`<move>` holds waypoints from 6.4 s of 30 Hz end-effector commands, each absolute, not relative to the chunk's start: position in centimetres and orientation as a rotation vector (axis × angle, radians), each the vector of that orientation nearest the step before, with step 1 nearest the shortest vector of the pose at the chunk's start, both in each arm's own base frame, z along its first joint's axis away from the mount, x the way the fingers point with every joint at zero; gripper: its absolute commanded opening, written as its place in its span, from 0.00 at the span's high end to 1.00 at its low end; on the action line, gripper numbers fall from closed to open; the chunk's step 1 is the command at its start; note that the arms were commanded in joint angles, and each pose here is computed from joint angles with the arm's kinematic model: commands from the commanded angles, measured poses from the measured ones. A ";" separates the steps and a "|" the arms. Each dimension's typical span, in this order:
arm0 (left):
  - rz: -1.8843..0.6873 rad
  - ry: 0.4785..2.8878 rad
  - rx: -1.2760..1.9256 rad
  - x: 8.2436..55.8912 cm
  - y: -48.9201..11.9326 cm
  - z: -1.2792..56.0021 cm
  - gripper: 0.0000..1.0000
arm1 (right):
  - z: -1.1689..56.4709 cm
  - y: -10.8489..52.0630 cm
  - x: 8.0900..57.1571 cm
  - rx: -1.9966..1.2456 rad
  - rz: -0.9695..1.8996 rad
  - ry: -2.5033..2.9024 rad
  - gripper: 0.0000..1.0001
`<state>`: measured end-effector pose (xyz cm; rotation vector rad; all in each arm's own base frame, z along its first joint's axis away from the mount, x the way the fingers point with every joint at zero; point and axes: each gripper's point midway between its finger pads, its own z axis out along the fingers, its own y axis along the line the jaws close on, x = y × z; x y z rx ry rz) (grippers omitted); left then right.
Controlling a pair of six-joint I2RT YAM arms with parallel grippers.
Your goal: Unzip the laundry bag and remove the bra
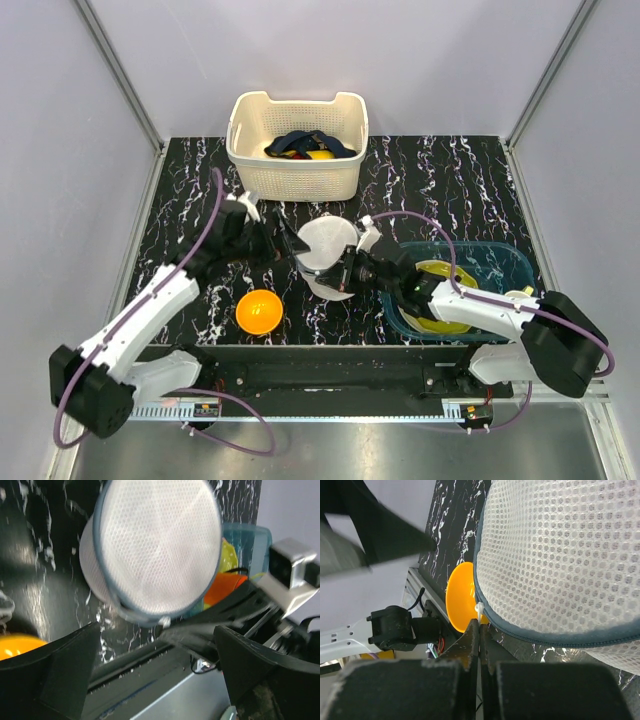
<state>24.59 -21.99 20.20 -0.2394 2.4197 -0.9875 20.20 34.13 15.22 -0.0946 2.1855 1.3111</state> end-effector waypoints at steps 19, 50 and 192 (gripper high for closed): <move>-1.262 2.266 -0.629 25.0 -24.6 17.4 0.21 | 18.4 35.7 20.6 -0.148 1.381 2.122 1.00; -1.013 2.370 -0.419 28.0 -23.1 18.6 1.00 | 19.0 33.5 17.2 -0.123 1.408 2.271 0.64; -0.954 2.411 -0.303 28.6 -22.3 17.5 1.00 | 12.8 29.6 19.6 -0.017 1.187 2.540 1.00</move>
